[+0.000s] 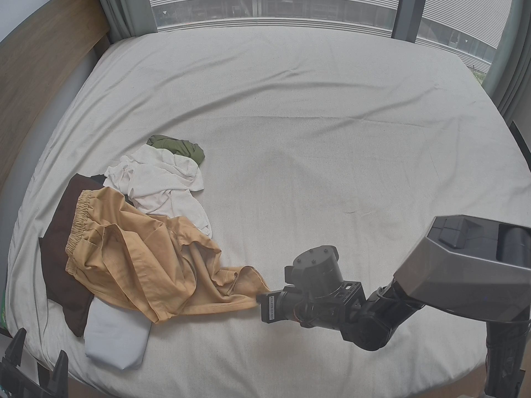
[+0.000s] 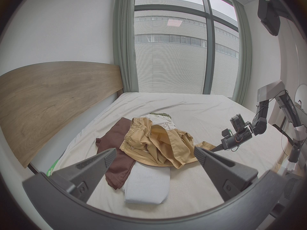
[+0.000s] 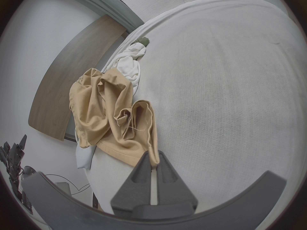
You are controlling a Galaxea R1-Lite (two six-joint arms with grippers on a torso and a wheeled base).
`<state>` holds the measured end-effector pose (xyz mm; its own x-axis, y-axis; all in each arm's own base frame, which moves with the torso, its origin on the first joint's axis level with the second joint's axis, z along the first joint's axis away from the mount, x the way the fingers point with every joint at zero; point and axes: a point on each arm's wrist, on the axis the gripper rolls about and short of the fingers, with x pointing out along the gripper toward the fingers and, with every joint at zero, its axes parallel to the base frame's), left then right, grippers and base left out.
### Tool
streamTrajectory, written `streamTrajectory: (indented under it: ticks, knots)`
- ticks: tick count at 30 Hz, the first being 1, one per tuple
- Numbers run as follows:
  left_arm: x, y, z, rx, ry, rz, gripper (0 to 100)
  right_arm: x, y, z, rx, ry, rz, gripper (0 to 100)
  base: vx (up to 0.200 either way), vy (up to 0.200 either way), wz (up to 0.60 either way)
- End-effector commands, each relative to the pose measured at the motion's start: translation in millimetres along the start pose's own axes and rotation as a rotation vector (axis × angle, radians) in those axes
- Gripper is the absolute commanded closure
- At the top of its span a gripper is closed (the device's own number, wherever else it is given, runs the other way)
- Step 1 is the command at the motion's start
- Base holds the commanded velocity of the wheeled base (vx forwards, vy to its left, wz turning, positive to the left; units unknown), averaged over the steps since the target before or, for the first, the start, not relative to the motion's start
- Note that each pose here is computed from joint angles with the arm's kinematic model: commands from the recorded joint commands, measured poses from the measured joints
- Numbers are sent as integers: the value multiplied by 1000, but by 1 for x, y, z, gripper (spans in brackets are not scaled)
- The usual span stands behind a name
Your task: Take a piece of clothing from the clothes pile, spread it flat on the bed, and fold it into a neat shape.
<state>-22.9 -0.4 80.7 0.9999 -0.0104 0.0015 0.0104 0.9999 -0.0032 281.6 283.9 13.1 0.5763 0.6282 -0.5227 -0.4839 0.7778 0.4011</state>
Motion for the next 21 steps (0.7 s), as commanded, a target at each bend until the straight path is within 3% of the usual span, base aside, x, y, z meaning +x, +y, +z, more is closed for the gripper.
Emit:
streamTrajectory:
  ticks: [1, 21]
  knots:
    - [0, 0, -5, 0, 1, 0, 0, -9, -4, 5, 0, -16, -5, 100, 0, 0, 0]
    - [0, 0, -5, -1, 1, -2, 0, -32, -15, 1, 7, -31, -26, 100, 0, 0, 0]
